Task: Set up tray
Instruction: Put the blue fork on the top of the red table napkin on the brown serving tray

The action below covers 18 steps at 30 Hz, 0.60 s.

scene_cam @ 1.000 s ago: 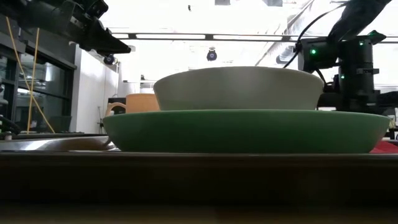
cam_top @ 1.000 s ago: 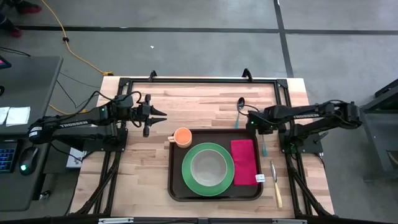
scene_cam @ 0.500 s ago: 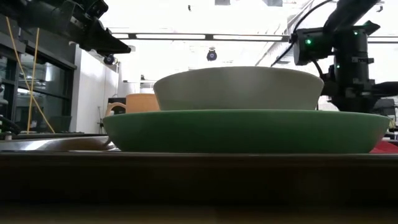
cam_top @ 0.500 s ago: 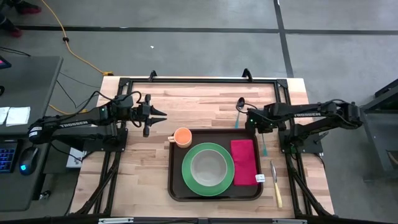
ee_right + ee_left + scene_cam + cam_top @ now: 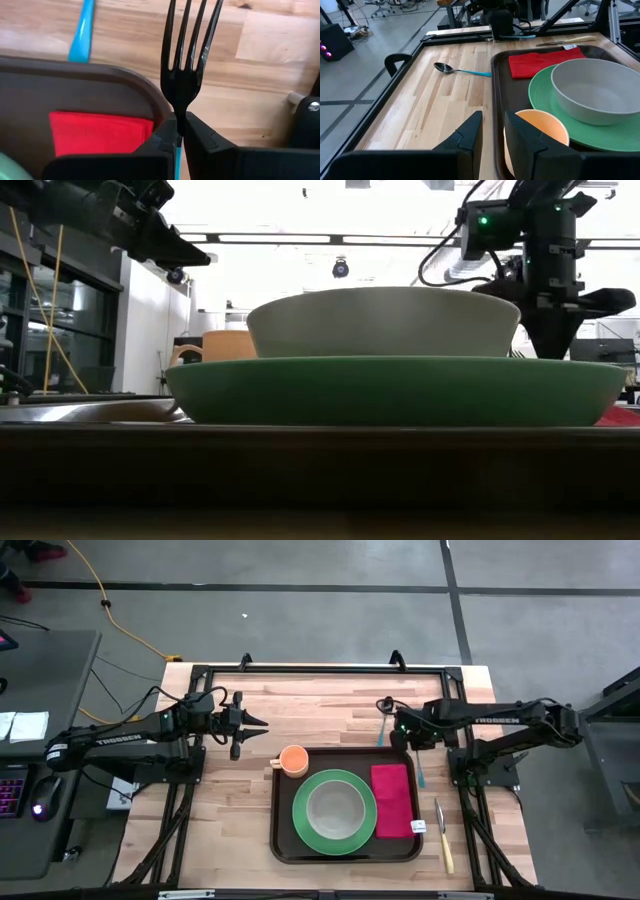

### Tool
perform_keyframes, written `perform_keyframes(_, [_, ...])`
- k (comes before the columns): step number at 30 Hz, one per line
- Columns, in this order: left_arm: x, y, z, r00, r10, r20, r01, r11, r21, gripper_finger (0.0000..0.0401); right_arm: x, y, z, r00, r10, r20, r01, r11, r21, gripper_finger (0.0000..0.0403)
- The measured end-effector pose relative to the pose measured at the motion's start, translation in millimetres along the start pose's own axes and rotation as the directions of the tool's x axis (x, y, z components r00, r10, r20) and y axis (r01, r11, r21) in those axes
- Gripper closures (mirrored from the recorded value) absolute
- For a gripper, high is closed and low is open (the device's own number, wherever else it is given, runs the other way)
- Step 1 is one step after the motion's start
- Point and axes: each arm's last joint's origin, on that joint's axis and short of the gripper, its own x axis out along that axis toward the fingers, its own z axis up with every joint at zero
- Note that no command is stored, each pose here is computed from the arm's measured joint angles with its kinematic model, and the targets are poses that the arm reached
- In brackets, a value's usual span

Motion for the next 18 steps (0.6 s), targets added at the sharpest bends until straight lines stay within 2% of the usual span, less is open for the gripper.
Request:
perform_keyframes(8, [0, 0, 0, 1.000, 0.000, 0.000, 0.000, 1.000, 0.000, 0.0288, -6, 7, -2, 0.998, 0.061, -0.025, -0.061, 0.998, 0.006, 0.0401])
perform_keyframes(18, [0, 0, 0, 1.000, -0.001, 0.000, 0.001, 1.000, 0.023, 0.0288, -6, 18, -21, 0.990, 0.118, -0.078, -0.118, 0.993, 0.010, 0.0399])
